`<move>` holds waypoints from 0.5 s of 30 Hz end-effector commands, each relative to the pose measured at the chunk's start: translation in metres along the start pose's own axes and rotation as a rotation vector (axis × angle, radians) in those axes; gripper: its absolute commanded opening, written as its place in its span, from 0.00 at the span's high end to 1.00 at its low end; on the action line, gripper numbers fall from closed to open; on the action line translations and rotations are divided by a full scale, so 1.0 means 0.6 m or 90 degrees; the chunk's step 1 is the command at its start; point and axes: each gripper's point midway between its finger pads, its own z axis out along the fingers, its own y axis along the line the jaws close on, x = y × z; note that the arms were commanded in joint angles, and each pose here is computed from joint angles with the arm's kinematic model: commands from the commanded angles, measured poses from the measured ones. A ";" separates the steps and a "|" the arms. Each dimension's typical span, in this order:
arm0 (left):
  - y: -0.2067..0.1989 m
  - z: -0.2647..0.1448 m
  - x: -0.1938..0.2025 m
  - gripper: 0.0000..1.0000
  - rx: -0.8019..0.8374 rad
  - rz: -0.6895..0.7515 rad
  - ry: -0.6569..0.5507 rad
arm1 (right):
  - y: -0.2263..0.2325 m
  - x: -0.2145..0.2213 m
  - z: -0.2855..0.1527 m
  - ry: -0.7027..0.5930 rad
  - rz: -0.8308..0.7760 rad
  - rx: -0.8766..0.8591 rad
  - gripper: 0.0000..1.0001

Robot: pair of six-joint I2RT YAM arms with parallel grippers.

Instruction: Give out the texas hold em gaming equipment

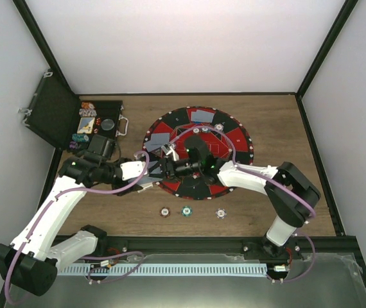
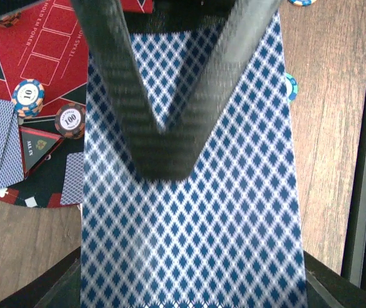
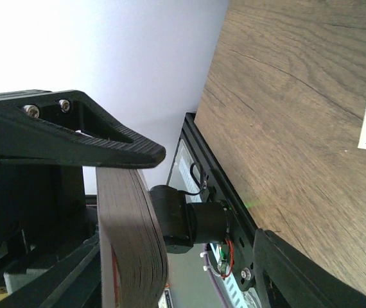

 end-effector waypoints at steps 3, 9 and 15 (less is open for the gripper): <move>0.008 -0.015 -0.026 0.94 -0.016 0.029 -0.035 | -0.024 0.003 -0.026 -0.017 0.014 0.036 0.47; 0.008 -0.012 -0.024 0.94 -0.016 0.029 -0.033 | 0.019 -0.003 -0.037 -0.027 -0.001 -0.004 0.67; 0.011 -0.004 -0.014 0.94 -0.020 0.027 -0.019 | 0.052 -0.004 -0.051 -0.037 -0.018 -0.026 0.86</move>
